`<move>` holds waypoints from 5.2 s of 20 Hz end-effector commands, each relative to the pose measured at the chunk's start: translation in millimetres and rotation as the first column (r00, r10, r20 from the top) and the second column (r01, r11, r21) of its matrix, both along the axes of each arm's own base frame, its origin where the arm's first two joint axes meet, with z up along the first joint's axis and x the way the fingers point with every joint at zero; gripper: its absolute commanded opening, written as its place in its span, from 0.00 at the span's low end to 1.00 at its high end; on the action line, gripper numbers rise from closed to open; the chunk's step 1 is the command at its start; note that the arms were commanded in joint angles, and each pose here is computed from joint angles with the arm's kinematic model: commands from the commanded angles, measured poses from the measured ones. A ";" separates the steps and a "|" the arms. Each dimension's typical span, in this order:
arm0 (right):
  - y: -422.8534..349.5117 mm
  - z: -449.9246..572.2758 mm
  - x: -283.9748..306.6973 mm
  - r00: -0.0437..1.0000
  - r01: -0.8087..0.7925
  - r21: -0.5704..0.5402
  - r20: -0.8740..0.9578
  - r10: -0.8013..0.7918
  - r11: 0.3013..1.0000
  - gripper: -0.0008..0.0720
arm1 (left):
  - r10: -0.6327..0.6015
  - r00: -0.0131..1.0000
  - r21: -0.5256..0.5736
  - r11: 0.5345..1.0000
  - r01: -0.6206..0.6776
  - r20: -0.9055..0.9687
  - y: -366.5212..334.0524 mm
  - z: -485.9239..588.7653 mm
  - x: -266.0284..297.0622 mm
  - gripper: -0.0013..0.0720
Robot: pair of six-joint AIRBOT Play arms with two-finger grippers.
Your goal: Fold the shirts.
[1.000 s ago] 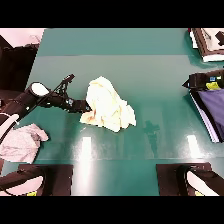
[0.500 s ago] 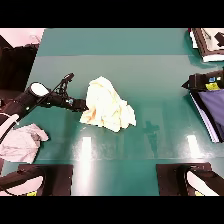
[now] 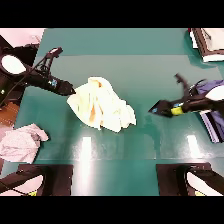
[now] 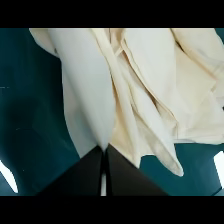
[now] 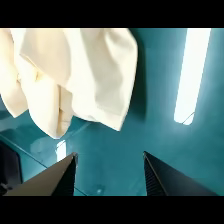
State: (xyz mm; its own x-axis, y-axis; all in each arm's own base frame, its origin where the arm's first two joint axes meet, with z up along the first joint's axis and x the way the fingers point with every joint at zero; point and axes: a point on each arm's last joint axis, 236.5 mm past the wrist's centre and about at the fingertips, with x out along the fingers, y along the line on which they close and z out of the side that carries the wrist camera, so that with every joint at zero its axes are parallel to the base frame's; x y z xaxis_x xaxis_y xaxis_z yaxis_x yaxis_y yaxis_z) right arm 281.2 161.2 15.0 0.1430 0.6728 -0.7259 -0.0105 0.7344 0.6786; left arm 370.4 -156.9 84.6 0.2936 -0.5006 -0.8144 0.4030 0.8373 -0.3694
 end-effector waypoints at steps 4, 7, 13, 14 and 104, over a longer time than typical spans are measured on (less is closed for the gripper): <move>58.9 -72.9 -2.4 0.992 0.017 0.121 -0.129 -0.001 0.993 0.66 | -0.010 1.000 0.025 1.000 0.011 -0.020 5.4 8.9 -6.8 0.05; 64.6 -85.6 4.0 0.986 0.007 0.116 -0.164 0.012 0.993 0.61 | -0.012 1.000 0.025 1.000 0.013 -0.023 5.4 8.6 -7.7 0.05; 63.4 -75.4 18.2 0.996 -0.025 0.117 -0.084 0.035 0.993 0.04 | -0.013 1.000 0.027 1.000 0.014 -0.023 5.6 8.5 -7.7 0.05; 60.3 -67.2 23.4 0.998 -0.016 0.115 -0.050 0.022 0.993 0.04 | -0.012 1.000 0.044 0.999 0.013 -0.017 9.0 8.4 -6.4 0.05; -136.2 52.5 58.5 0.939 0.309 -0.156 0.208 -0.275 0.938 0.45 | 0.233 0.972 -0.112 0.965 -0.235 -0.034 63.1 -16.9 31.5 0.75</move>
State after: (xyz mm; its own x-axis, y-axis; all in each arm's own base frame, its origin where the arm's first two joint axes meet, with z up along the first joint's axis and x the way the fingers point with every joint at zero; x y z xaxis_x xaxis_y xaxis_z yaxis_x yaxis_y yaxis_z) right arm 342.3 19.4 67.4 0.4657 0.4283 -0.7744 0.1274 0.8335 0.5376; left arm 372.2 -115.3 78.7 0.2964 -0.5986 -0.7442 0.2911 0.7987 -0.5266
